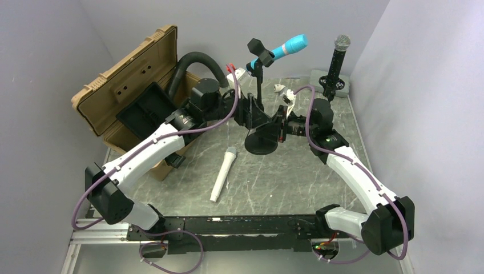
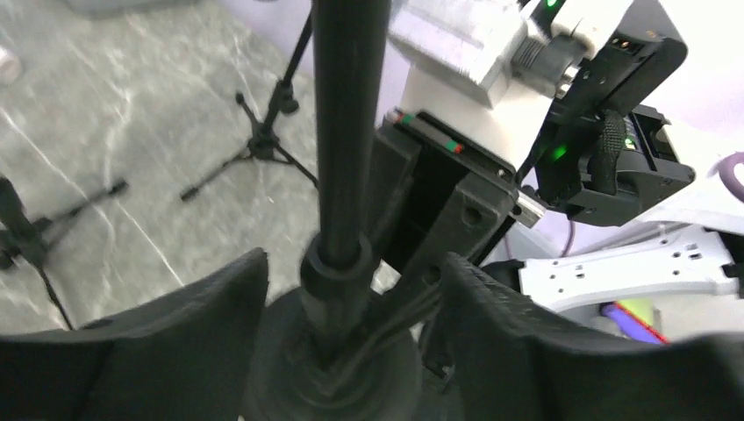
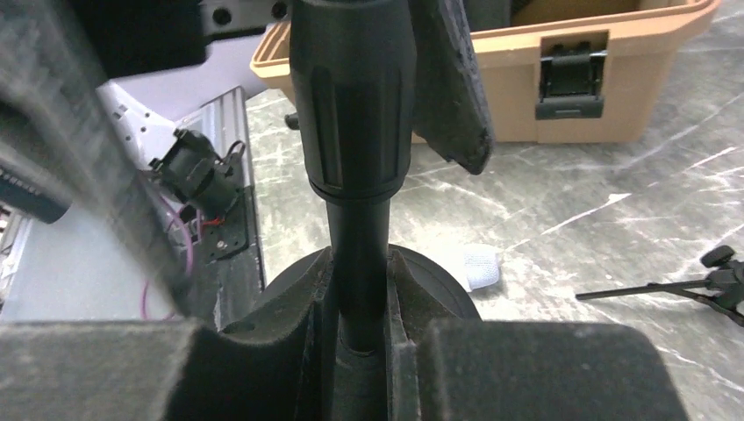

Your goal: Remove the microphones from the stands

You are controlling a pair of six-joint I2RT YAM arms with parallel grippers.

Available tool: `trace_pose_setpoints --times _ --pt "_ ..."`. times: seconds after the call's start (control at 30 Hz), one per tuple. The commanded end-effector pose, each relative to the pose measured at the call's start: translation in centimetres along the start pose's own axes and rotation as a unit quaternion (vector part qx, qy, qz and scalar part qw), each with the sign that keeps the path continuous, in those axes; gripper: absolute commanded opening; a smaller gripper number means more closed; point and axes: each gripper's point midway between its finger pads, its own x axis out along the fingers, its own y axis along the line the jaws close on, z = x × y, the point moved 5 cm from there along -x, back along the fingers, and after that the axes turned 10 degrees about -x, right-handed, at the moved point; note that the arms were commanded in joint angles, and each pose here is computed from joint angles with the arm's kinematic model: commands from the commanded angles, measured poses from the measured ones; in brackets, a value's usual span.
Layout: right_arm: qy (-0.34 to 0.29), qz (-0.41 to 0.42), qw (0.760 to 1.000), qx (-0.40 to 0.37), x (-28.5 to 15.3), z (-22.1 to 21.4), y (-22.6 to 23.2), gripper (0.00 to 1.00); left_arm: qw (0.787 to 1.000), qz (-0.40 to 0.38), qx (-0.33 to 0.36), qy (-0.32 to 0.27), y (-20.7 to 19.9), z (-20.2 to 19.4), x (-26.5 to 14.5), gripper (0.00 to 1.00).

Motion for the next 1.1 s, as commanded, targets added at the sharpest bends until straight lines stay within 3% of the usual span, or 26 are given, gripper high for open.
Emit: trace_pose_setpoints --times 0.0,0.07,0.1,0.37,0.57,0.7,0.93,1.0,1.07 --pt "-0.049 -0.022 0.996 -0.077 -0.3 4.4 -0.2 0.00 0.999 0.046 0.010 -0.025 -1.3 1.1 -1.5 0.86" --pt "-0.052 -0.003 0.995 -0.081 -0.4 4.3 0.4 0.00 0.998 0.034 0.051 -0.027 -1.5 1.4 -2.0 0.98" --pt "-0.054 0.009 0.995 -0.082 -0.5 4.2 0.7 0.00 0.996 0.027 0.076 -0.026 -1.4 1.4 -2.3 0.99" --pt "-0.060 0.124 0.987 -0.086 -1.2 4.1 3.9 0.00 0.969 -0.123 0.212 -0.012 -3.4 2.7 -4.7 1.00" --pt "-0.059 0.157 0.983 -0.073 -1.3 4.0 4.6 0.00 0.948 -0.221 0.228 0.017 -4.6 2.0 -4.2 0.96" --pt "-0.057 0.159 0.983 -0.068 -1.2 3.9 4.6 0.00 0.946 -0.246 0.208 0.021 -4.6 2.0 -3.2 0.83" --pt "-0.054 0.142 0.986 -0.066 -0.9 3.7 4.0 0.00 0.950 -0.256 0.177 0.022 -4.6 1.7 -1.9 0.48" --pt "-0.052 0.131 0.988 -0.068 -0.8 3.6 3.7 0.00 0.953 -0.255 0.163 0.017 -4.6 1.8 -1.8 0.34" --pt "-0.050 0.115 0.990 -0.071 -0.7 3.5 3.3 0.00 0.959 -0.244 0.143 0.009 -4.5 2.1 -1.6 0.12"
